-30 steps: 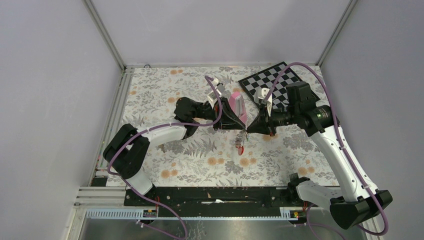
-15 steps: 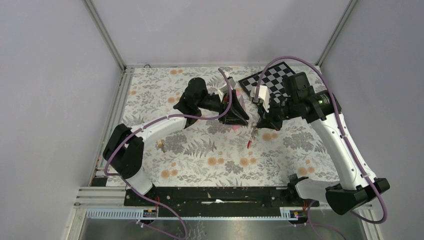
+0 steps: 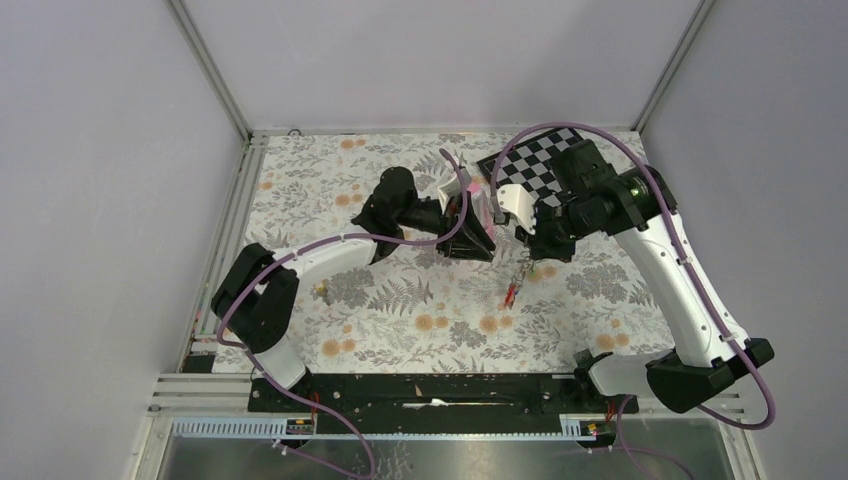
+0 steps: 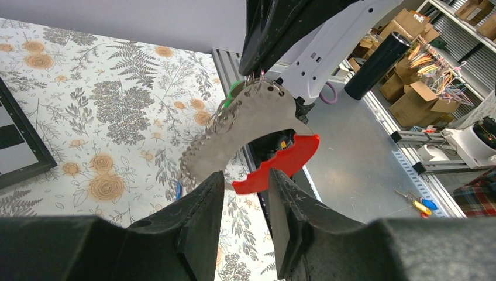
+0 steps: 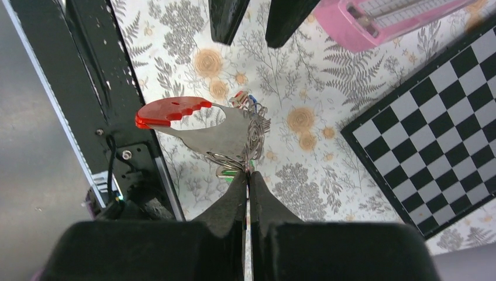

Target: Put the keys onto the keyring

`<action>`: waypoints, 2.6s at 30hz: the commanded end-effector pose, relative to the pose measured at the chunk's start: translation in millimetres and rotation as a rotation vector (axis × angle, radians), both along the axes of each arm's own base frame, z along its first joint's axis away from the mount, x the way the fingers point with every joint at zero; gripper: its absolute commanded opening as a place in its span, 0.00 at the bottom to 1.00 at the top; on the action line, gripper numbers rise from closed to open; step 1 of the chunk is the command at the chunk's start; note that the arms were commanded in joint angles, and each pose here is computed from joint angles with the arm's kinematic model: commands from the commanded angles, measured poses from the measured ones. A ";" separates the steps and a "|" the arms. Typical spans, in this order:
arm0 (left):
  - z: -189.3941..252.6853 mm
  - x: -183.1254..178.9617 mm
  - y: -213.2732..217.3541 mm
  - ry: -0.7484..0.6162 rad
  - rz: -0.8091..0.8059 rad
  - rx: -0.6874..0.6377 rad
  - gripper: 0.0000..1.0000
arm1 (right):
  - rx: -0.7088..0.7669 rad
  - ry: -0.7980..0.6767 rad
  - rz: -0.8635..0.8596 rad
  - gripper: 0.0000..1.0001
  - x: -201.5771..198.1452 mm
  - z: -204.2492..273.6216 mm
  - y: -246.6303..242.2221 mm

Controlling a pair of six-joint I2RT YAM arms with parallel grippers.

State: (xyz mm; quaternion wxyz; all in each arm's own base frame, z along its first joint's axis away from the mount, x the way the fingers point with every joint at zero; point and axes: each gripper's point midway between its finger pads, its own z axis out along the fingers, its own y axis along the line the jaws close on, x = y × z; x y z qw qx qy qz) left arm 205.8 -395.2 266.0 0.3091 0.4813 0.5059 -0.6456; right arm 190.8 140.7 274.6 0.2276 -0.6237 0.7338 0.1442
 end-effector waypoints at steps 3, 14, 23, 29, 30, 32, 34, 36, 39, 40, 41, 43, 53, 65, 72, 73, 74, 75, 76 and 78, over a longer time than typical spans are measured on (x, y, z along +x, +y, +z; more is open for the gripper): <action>11.6 3.4 7.5 -0.078 -0.004 -0.047 0.39 | -0.168 -0.059 0.025 0.00 2.6 -4.4 -23.2; 6.5 18.7 11.6 -0.111 0.046 0.012 0.41 | -0.339 -0.140 0.013 0.00 22.2 -4.7 -38.2; -7.4 23.3 23.5 -0.138 0.086 0.065 0.41 | -0.521 -0.204 -0.025 0.00 35.9 -6.1 -64.0; -7.5 30.0 26.7 -0.158 0.105 0.080 0.41 | -0.483 -0.175 -0.013 0.00 28.1 -11.2 -57.7; -7.7 30.7 27.3 -0.161 0.108 0.082 0.41 | -0.444 -0.166 0.013 0.00 24.0 -11.0 -51.7; -7.4 31.0 27.9 -0.164 0.109 0.082 0.41 | -0.375 -0.129 0.034 0.00 16.1 -13.6 -39.9; -7.1 30.3 29.1 -0.165 0.109 0.081 0.41 | -0.320 -0.062 0.046 0.00 7.7 -22.1 -27.8; -7.0 28.7 29.9 -0.167 0.104 0.078 0.41 | -0.259 0.008 0.059 0.00 -1.9 -28.6 -14.7; -4.0 26.3 30.5 -0.177 0.092 0.068 0.41 | -0.165 0.132 0.081 0.00 -18.3 -37.9 6.1; -2.3 25.7 30.8 -0.188 0.085 0.064 0.42 | -0.151 0.170 0.083 0.00 -22.2 -42.0 10.5; -1.0 26.2 31.6 -0.211 0.080 0.060 0.42 | -0.137 0.206 0.082 0.00 -25.0 -45.6 14.8; 0.0 21.8 33.4 -0.245 0.048 0.056 0.43 | -0.116 0.268 0.074 0.00 -29.7 -50.9 22.3; 0.1 -3.7 39.9 -0.175 -0.012 -0.032 0.44 | 0.075 0.354 0.080 0.00 -29.4 -44.8 65.3; 14.0 -31.7 40.8 -0.077 -0.035 -0.113 0.48 | 0.183 0.302 0.022 0.00 -7.9 -39.9 89.6; 6.6 -23.4 33.7 -0.063 0.001 -0.068 0.37 | 0.184 0.306 0.019 0.00 -6.3 -40.5 91.3; 5.7 -21.8 33.0 -0.061 0.008 -0.062 0.36 | 0.187 0.304 0.019 0.00 -6.2 -40.0 91.0; 4.8 -20.7 32.2 -0.059 0.013 -0.059 0.36 | 0.186 0.305 0.019 0.00 -6.2 -40.4 91.2; 4.3 -20.1 31.6 -0.057 0.016 -0.058 0.35 | 0.188 0.305 0.018 0.00 -6.4 -40.0 91.3; 4.6 -19.5 31.3 -0.056 0.020 -0.058 0.35 | 0.188 0.306 0.018 0.00 -6.5 -40.5 91.4; 3.9 -18.6 30.9 -0.054 0.023 -0.055 0.34 | 0.187 0.307 0.018 0.00 -7.2 -41.0 91.4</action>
